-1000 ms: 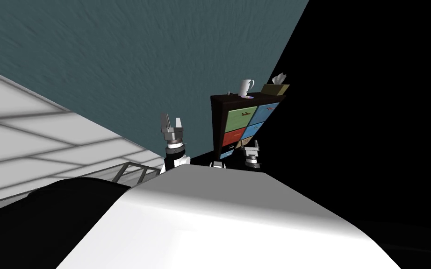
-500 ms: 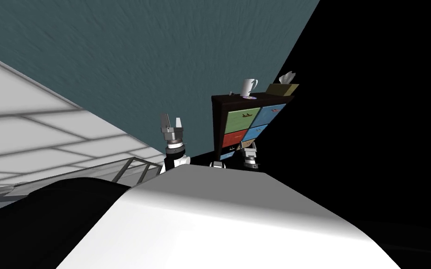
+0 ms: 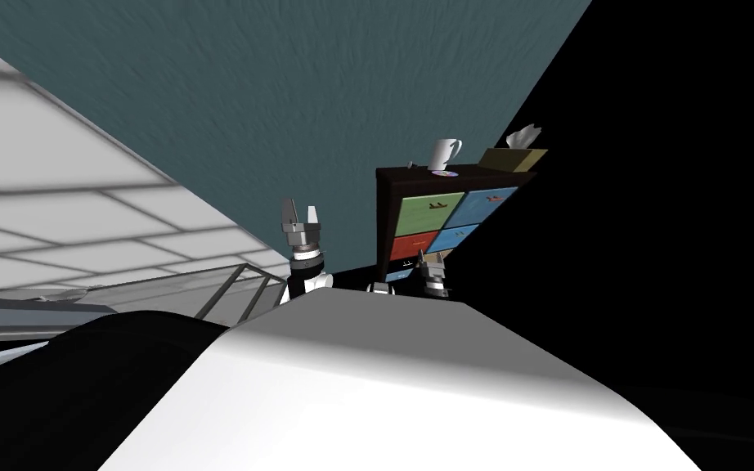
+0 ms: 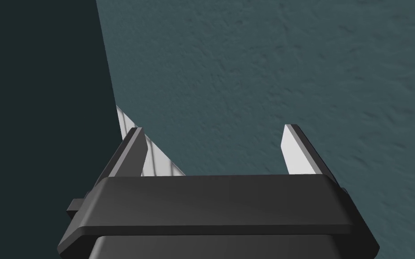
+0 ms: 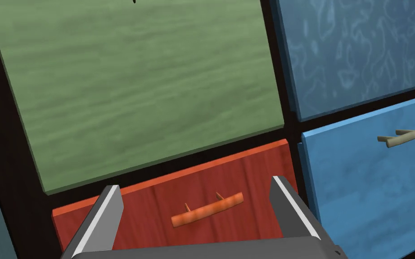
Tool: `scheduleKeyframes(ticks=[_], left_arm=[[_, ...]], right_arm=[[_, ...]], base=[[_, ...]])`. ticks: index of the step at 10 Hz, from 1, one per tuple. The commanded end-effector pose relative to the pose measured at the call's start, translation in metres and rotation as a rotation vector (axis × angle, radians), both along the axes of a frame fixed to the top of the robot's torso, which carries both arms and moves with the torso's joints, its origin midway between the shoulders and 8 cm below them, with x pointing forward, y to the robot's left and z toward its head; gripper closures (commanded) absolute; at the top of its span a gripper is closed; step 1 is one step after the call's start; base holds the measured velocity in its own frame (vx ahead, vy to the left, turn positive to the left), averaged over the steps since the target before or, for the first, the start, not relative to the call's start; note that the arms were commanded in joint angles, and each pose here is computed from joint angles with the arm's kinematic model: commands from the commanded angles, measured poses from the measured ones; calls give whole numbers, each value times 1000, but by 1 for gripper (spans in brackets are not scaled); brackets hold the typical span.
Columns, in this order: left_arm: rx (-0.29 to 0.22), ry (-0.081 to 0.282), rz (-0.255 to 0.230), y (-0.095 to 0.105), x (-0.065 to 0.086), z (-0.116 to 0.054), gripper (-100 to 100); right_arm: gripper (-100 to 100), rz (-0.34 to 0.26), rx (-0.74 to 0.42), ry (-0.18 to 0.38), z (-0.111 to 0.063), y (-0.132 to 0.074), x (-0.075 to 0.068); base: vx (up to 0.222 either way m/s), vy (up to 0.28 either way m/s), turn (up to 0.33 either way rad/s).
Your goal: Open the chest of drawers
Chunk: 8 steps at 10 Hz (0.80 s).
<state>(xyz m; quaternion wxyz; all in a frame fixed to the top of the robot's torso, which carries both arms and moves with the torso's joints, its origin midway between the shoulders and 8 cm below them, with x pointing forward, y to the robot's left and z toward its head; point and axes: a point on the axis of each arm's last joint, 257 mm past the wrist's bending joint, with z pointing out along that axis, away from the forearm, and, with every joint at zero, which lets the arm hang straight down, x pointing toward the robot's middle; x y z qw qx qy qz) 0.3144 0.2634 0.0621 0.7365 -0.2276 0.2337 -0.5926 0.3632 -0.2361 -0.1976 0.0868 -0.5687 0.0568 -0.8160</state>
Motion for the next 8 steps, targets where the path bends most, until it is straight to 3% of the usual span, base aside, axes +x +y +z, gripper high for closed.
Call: scheduleKeyframes(ticks=[1,8], left_arm=[[0,0,0,0,0,0,0],[0,0,0,0,0,0,0]], right_arm=[[-100,25,101,34,-14,1,0],[-100,70,337,92,-41,4,-1]], base=[[23,-78,221],[14,-71,162]])
